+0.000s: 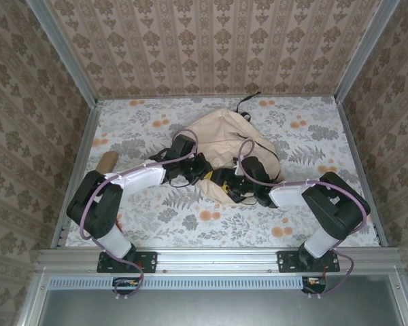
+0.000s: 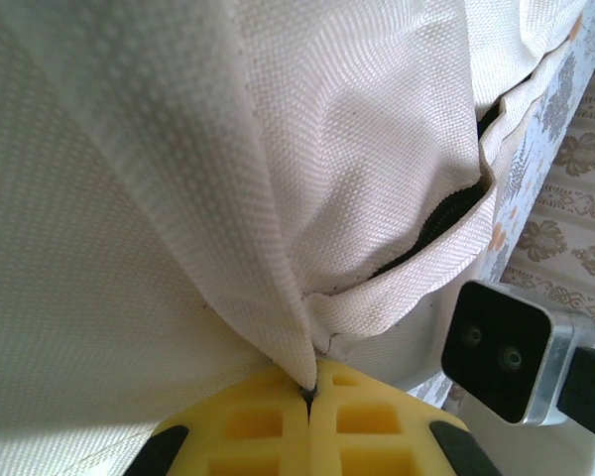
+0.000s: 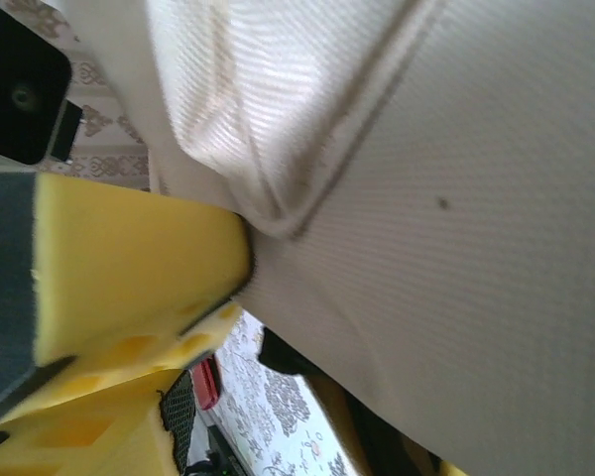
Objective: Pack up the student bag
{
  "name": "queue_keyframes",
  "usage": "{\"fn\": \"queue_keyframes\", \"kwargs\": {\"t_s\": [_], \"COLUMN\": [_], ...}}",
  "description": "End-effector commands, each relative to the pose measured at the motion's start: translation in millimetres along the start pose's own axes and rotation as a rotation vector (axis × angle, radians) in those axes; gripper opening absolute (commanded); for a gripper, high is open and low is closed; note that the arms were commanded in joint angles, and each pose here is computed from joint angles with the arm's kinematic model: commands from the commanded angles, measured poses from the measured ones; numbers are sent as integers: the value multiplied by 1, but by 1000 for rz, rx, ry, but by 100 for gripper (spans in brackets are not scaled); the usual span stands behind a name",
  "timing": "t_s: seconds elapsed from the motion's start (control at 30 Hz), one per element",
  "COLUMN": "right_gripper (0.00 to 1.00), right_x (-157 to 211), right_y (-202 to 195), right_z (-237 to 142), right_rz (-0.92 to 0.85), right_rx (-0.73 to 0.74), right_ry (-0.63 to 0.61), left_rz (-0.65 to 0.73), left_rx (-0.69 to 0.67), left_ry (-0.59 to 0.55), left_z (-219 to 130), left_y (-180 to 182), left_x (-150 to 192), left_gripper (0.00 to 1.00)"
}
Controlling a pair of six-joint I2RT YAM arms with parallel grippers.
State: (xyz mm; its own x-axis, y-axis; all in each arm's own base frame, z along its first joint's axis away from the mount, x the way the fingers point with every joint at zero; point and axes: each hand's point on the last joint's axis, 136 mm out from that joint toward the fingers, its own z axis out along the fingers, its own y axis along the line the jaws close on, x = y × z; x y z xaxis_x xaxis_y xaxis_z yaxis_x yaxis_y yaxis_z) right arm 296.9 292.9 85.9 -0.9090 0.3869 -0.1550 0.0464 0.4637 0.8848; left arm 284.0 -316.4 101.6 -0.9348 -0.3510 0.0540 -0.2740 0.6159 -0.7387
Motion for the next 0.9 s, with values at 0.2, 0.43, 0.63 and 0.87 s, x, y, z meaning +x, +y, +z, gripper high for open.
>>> {"fn": "queue_keyframes", "kwargs": {"t_s": [0.2,0.43,0.63,0.87], "right_gripper": [59,52,41,33], "right_x": [-17,-21,-20,-20], "right_y": [29,24,12,4], "right_z": [-17,-27,-23,-20], "right_rz": [-36,-49,-31,-20], "right_rx": [-76,-26,32,60], "right_ry": [-78,-102,-86,-83], "left_rz": [12,11,13,15], "left_rx": [45,47,54,56], "left_ry": [12,14,13,14], "left_z": [-1,0,0,-1], "left_y": [-10,-9,-12,-13], "left_x": [0,0,0,1], "left_gripper": [0,0,0,0]}}
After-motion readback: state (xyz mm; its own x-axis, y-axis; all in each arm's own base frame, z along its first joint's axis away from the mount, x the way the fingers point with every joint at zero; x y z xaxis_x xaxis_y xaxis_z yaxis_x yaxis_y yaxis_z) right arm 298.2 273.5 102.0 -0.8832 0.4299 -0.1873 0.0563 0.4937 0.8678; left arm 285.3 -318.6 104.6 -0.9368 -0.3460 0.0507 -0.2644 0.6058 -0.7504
